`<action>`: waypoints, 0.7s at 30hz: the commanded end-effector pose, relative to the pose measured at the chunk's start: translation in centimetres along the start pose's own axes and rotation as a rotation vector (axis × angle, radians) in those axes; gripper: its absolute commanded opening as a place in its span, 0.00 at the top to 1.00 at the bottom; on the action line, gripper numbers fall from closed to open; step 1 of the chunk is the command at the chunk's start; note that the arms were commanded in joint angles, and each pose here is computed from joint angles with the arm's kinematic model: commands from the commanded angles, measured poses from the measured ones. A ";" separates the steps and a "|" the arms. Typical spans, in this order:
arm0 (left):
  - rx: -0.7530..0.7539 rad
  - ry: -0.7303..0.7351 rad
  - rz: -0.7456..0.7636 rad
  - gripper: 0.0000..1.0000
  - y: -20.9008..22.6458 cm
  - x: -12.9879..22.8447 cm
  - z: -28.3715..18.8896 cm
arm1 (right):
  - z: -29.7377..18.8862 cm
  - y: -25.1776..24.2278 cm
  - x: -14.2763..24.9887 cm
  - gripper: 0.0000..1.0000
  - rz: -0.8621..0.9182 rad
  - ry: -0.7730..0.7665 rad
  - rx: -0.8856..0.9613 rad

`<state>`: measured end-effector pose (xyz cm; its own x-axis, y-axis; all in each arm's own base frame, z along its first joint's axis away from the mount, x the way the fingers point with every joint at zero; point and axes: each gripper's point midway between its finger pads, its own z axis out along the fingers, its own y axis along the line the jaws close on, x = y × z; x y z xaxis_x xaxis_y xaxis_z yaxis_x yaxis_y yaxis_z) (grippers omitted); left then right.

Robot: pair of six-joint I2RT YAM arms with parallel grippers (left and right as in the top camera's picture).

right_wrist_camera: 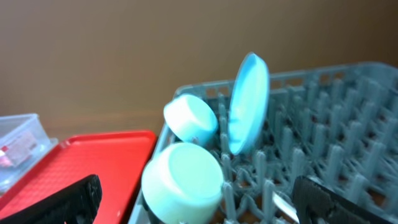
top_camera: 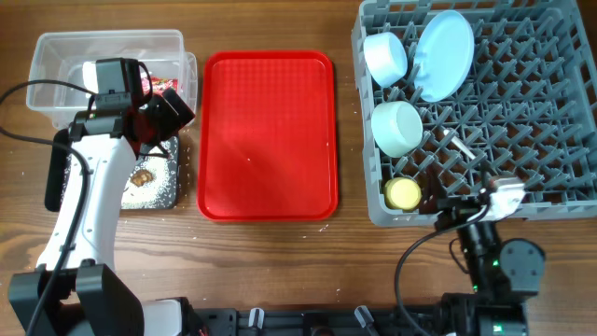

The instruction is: Sort waste into correct bins and load items into the dishwasher rack

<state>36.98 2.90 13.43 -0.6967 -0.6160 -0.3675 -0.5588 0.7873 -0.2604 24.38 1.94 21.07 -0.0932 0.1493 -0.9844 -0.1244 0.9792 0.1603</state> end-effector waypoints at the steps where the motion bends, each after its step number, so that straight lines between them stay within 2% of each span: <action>1: 0.018 -0.018 0.019 0.00 -0.5 -0.5 -0.7 | -0.1 0.9 1.9 0.00 -0.025 -0.042 -0.061; 4: 0.018 -0.018 0.019 0.00 -0.5 -0.5 -0.7 | 0.2 0.8 3.5 0.00 -0.027 -0.045 -0.068; 21: 0.018 -0.018 0.019 0.00 -0.5 -0.5 -0.7 | 0.4 0.9 3.2 0.00 -0.030 -0.083 -0.076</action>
<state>36.98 2.90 13.43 -0.6967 -0.6160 -0.3675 -0.5588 0.7873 -0.2604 24.44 2.85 18.00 -0.0140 0.1443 -0.9894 -0.1763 0.9737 0.1445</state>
